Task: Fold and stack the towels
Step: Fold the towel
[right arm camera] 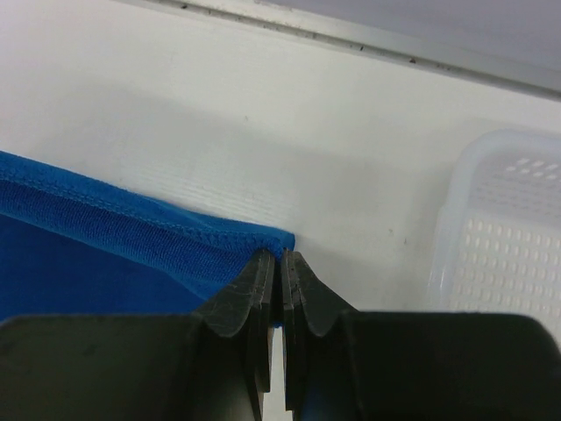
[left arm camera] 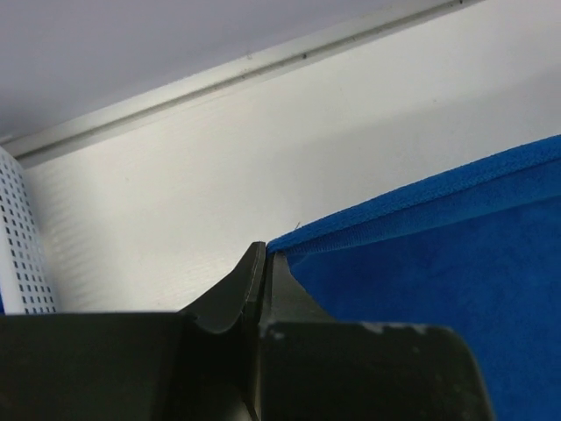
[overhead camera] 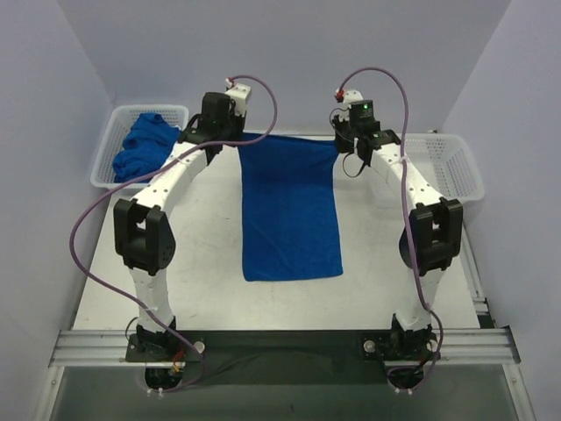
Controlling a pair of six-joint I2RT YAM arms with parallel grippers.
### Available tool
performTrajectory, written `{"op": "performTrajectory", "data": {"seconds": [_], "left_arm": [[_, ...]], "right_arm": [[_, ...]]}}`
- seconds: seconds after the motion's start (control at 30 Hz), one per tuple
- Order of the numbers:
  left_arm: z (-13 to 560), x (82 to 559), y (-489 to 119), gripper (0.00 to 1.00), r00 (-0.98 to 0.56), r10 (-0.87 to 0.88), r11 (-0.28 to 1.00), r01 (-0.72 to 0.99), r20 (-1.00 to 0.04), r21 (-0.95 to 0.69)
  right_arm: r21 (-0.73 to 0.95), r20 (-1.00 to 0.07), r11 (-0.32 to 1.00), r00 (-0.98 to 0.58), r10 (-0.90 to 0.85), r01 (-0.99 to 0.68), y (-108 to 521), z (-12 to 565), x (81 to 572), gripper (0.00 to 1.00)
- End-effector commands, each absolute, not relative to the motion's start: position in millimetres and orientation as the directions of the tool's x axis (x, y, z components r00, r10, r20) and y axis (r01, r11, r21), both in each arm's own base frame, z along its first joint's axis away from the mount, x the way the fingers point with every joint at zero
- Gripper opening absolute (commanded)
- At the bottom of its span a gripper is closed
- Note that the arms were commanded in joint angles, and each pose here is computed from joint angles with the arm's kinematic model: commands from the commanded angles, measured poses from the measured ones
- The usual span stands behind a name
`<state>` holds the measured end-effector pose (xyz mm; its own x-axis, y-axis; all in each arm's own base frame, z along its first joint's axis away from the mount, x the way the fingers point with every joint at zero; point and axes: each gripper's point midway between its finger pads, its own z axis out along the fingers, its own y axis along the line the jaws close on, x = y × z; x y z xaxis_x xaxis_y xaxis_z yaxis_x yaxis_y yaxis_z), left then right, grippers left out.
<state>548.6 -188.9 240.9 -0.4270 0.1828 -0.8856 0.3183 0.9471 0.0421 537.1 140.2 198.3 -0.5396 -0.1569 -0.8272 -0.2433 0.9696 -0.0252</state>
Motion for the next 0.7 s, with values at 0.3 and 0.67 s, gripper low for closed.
{"op": "performTrajectory", "data": {"seconds": [0.3, 0.67], "left_arm": [[239.7, 434.5, -176.2, 0.0, -0.518, 0.085, 0.913, 0.383, -0.851, -0.142], [161.2, 326.9, -179.2, 0.0, -0.706, 0.112, 0.89, 0.385, -0.7, -0.246]], "right_arm": [[0.05, -0.832, 0.971, -0.548, -0.089, -0.233, 119.4, 221.3, 442.0, 0.0], [0.226, -0.655, 0.958, -0.755, 0.015, -0.177, 131.3, 147.8, 348.6, 0.0]]}}
